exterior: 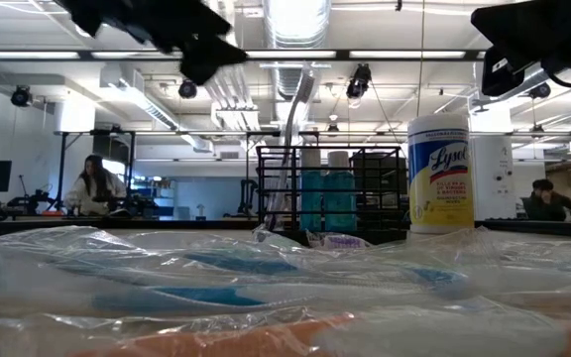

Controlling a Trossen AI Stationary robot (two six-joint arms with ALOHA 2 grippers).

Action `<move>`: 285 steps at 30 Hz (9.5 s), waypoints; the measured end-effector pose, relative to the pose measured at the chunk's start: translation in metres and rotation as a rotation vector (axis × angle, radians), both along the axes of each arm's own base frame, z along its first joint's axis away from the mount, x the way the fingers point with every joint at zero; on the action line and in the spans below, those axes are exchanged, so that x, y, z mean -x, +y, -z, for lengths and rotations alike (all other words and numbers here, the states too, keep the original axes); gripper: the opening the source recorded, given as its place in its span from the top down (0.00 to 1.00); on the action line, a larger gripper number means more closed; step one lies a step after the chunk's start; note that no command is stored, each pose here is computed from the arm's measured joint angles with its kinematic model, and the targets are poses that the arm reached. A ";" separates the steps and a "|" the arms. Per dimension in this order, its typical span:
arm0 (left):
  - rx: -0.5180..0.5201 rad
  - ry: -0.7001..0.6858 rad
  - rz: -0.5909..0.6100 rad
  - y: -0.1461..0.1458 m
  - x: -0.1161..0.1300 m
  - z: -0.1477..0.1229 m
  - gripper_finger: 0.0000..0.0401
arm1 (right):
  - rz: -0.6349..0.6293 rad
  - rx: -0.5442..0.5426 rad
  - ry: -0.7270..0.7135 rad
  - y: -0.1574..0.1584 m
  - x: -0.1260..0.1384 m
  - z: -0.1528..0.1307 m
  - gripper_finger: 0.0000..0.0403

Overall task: Pick & Place toothbrushing station
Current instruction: Put the violet toothbrush into the mesh organizer

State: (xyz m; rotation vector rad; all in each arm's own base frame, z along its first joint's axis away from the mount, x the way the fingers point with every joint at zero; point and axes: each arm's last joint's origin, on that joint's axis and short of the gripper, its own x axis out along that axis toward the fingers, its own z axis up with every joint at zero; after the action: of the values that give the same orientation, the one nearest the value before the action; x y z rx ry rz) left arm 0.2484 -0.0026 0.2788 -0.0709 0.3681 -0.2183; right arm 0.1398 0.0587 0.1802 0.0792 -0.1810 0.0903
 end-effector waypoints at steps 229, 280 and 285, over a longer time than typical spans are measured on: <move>0.043 -0.378 -0.368 -0.003 0.133 0.109 0.99 | -0.179 0.217 0.080 0.040 -0.105 -0.043 0.94; -0.055 -0.423 -0.154 -0.038 -0.066 -0.023 0.48 | 0.092 0.081 0.100 0.009 -0.112 -0.016 0.94; -0.037 -0.432 -0.160 -0.039 -0.079 -0.026 0.48 | 0.092 0.082 0.101 0.009 -0.112 -0.016 0.94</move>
State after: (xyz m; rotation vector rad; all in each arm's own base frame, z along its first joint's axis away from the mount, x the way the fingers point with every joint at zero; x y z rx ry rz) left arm 0.3275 -0.0420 0.3052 -0.0152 -0.0645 -0.0641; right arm 0.2518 0.0676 0.1960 -0.0067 -0.0802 0.0014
